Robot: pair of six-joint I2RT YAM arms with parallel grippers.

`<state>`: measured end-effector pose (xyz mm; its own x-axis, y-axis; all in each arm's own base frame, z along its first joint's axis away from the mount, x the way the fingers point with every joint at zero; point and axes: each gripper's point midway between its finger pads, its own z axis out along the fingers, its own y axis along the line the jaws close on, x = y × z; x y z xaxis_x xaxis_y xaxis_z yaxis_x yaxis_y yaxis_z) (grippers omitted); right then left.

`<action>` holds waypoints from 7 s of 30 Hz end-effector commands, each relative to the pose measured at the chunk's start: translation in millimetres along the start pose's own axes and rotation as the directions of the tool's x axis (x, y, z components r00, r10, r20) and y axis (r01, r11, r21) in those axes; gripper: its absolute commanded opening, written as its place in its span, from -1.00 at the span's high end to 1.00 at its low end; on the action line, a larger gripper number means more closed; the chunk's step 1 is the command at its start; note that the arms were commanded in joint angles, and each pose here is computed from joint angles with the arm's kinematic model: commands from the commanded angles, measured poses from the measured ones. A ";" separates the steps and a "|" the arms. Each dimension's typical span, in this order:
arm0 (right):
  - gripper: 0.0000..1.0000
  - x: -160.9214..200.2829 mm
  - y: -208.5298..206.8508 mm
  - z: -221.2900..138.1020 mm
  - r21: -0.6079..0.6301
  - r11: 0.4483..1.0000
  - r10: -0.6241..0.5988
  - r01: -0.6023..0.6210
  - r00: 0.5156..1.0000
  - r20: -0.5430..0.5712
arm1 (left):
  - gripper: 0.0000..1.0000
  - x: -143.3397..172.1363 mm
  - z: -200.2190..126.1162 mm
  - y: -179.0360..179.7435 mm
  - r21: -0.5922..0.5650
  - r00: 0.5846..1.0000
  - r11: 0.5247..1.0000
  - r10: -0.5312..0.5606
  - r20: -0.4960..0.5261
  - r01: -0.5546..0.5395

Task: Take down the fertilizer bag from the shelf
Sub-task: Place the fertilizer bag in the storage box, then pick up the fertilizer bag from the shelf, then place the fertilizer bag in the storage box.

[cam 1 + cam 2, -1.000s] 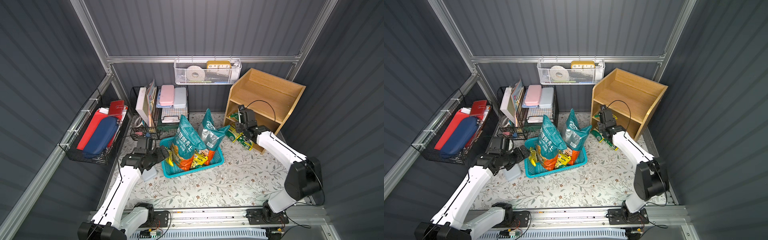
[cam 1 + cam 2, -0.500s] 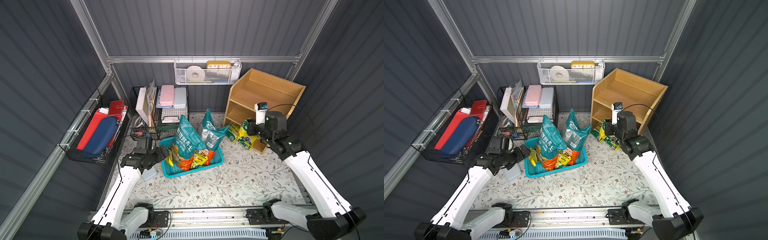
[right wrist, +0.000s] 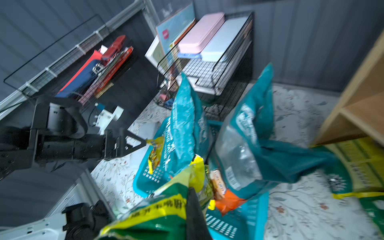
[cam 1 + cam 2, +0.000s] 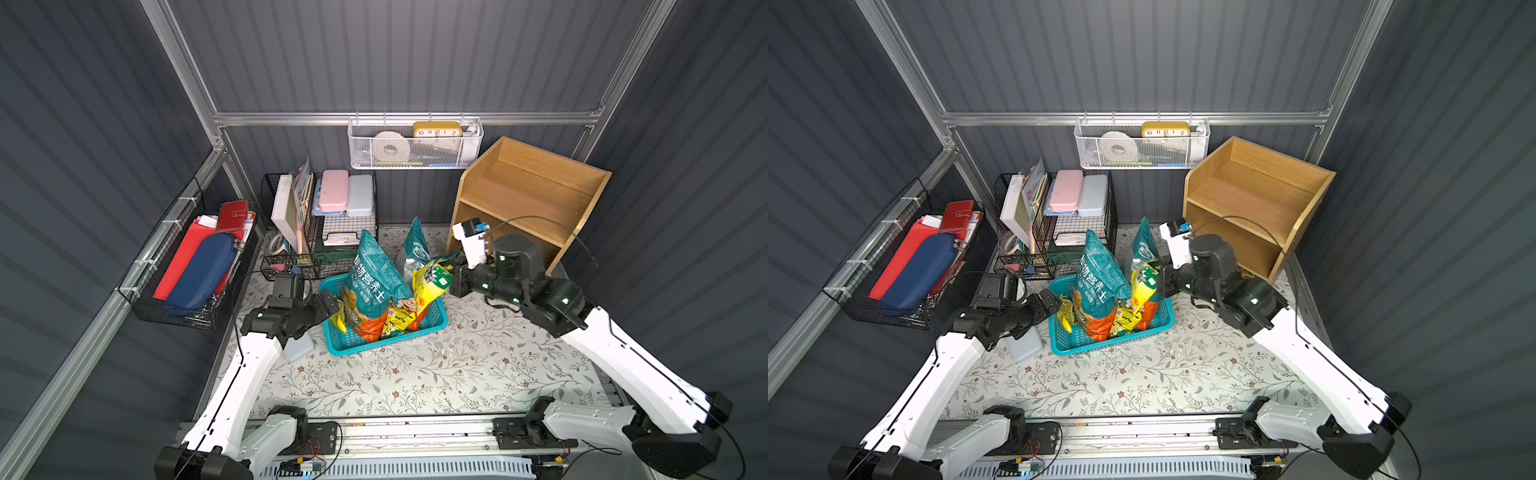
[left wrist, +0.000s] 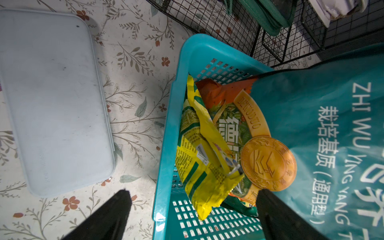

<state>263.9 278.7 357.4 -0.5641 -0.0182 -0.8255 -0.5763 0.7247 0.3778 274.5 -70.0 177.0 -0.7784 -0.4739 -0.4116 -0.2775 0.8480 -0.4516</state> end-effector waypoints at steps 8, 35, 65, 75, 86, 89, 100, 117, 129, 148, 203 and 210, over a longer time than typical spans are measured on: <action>1.00 30.8 84.5 58.8 -0.197 0.978 0.052 -0.068 0.995 -0.085 | -0.99 -1.0 -7.4 3.6 -0.014 1.000 1.000 -0.003 0.019 0.003; 1.00 204.5 56.3 234.6 -0.278 0.916 -0.395 0.290 0.779 -0.486 | -0.99 8.1 -4.1 13.6 -0.037 1.000 0.999 -0.012 0.009 0.012; -0.26 61.1 -6.7 106.4 0.121 0.888 -0.409 0.445 0.881 -0.239 | -0.99 15.4 4.4 7.3 0.000 0.999 1.000 -0.031 -0.043 0.031; -0.16 84.0 -182.2 12.9 0.556 0.707 -0.192 0.438 0.875 -0.445 | -0.99 11.9 9.8 1.1 0.016 0.998 0.999 -0.030 -0.057 0.031; -0.06 163.0 -278.1 15.5 0.671 0.549 0.035 0.499 0.788 -0.615 | -0.99 9.1 11.8 -4.3 0.024 0.997 0.999 -0.029 -0.077 0.031; -0.07 172.9 -299.9 21.1 0.688 0.513 0.081 0.514 0.768 -0.635 | -0.99 8.8 10.2 -3.8 0.020 0.997 0.999 -0.026 -0.074 0.028; -0.20 161.5 -364.8 30.8 0.629 0.282 0.096 0.725 0.631 -0.770 | -0.99 11.5 10.1 -0.3 0.008 0.997 1.000 -0.026 -0.077 0.027; 0.01 169.6 -411.3 54.5 0.625 0.291 0.120 0.724 0.620 -0.775 | -0.99 11.7 7.1 4.0 -0.011 0.997 1.000 -0.026 -0.066 0.025; 0.99 154.8 -379.6 35.3 0.723 0.354 0.140 0.593 0.731 -0.668 | -0.99 13.8 11.7 3.2 -0.004 0.996 0.999 -0.038 -0.079 0.038; 1.00 80.6 -224.2 -20.2 0.595 0.804 0.134 0.006 0.972 -0.191 | -0.99 13.8 13.6 3.5 0.002 0.997 1.000 -0.031 -0.074 0.031; 1.00 174.4 -8.0 171.0 -0.144 0.824 -0.457 0.548 0.492 -0.741 | -0.99 16.6 8.1 6.5 -0.008 0.997 0.999 -0.036 -0.071 0.035; 1.00 216.5 17.9 194.2 -0.230 0.802 -0.514 0.551 0.441 -0.735 | -0.99 16.0 10.0 6.0 -0.008 0.997 0.999 -0.033 -0.075 0.033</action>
<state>247.1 399.7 121.1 -0.4328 -0.8721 -0.2284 -0.8912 0.4520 -0.0369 270.1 -75.3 165.9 -0.8002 -0.4821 -0.3567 -0.2956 0.8346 -0.4649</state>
